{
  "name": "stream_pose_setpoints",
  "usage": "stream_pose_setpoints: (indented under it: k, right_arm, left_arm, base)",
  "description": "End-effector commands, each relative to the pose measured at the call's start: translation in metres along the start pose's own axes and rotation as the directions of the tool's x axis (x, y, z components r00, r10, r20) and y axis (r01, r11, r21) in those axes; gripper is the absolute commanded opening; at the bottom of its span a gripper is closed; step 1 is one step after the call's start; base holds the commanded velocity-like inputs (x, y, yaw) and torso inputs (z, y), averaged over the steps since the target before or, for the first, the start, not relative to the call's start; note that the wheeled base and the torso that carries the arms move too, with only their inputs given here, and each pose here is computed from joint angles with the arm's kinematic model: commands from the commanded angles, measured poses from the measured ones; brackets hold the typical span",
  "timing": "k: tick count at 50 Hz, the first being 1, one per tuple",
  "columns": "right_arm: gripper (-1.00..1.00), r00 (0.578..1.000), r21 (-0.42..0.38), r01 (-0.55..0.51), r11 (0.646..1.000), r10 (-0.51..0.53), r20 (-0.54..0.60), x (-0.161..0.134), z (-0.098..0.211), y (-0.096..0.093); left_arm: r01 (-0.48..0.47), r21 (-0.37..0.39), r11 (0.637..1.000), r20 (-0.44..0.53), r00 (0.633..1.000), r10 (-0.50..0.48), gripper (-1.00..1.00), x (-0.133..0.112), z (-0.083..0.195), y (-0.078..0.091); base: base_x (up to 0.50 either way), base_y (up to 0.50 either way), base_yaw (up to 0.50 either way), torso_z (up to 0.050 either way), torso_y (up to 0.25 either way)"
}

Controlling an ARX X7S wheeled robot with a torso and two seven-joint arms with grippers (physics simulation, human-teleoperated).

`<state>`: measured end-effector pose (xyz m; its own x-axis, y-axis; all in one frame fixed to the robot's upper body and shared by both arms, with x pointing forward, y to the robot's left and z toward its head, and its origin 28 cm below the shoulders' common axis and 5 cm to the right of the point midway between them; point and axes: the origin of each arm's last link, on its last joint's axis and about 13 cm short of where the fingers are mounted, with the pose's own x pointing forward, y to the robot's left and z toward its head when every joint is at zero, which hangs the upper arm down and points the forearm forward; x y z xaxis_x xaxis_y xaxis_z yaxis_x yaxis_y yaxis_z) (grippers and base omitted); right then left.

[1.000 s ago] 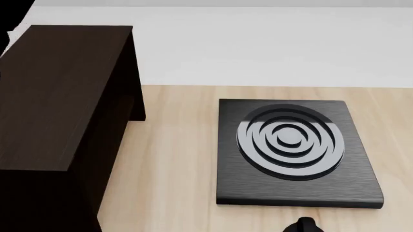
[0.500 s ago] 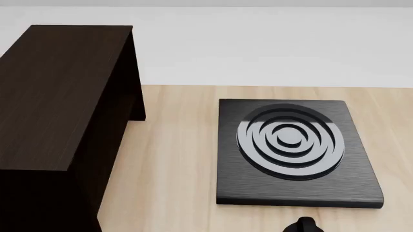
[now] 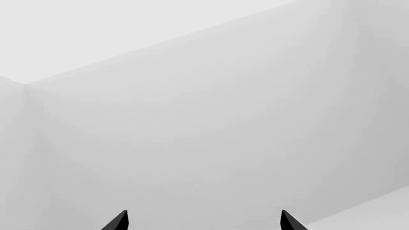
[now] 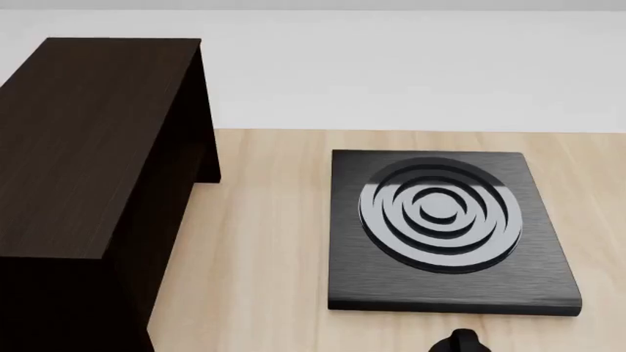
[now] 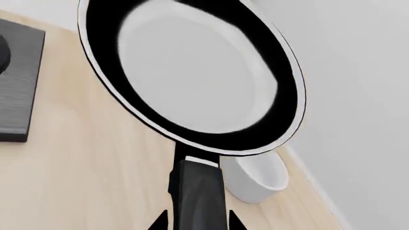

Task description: Put the frying pan under the cabinet shelf.

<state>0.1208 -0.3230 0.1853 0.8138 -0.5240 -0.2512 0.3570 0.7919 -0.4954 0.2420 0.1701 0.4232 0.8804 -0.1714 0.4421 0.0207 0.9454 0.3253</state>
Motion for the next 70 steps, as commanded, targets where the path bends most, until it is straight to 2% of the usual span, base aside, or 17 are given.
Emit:
stream_pose_setpoints:
  k: [1,19,40,48,63,70]
  right_arm:
    - [-1.0,0.995,-0.071,0.057,0.996,-0.051,0.085,-0.008,0.035,-0.011]
    - [-1.0,0.986,-0.108,0.067,0.992,-0.049,0.159,-0.016,0.086,-0.027]
    - [-1.0,0.972,-0.142,0.069,0.987,-0.034,0.234,-0.016,0.133,-0.031]
    - [-1.0,0.959,-0.145,0.058,0.988,-0.015,0.282,-0.012,0.154,-0.028]
    - [-1.0,0.939,-0.195,0.039,0.98,0.031,0.342,-0.011,0.19,-0.02]
    - [-1.0,0.932,-0.219,0.03,0.975,0.052,0.36,-0.01,0.203,-0.016]
  left_arm:
    - [-0.009,-0.004,1.0,0.004,1.0,0.009,1.0,-0.001,0.003,0.004]
    - [-0.011,-0.005,1.0,0.002,1.0,0.011,1.0,-0.004,0.003,0.006]
    - [-0.02,-0.007,1.0,0.008,1.0,0.02,1.0,-0.01,0.007,0.008]
    - [-0.022,-0.015,1.0,0.019,1.0,0.022,1.0,-0.011,0.01,0.01]
    - [-0.055,-0.028,0.998,0.056,0.997,0.057,1.0,-0.013,0.016,0.017]
    - [-0.04,-0.026,0.999,0.048,0.998,0.041,1.0,-0.013,0.015,0.018]
  base:
    - [0.0,0.0,0.0,0.0,0.0]
    - [0.0,0.0,0.0,0.001,0.001]
    - [0.0,0.0,0.0,0.0,0.001]
    - [0.0,0.0,0.0,0.0,0.001]
    - [0.0,0.0,0.0,0.001,0.001]
    - [0.0,0.0,0.0,0.0,0.001]
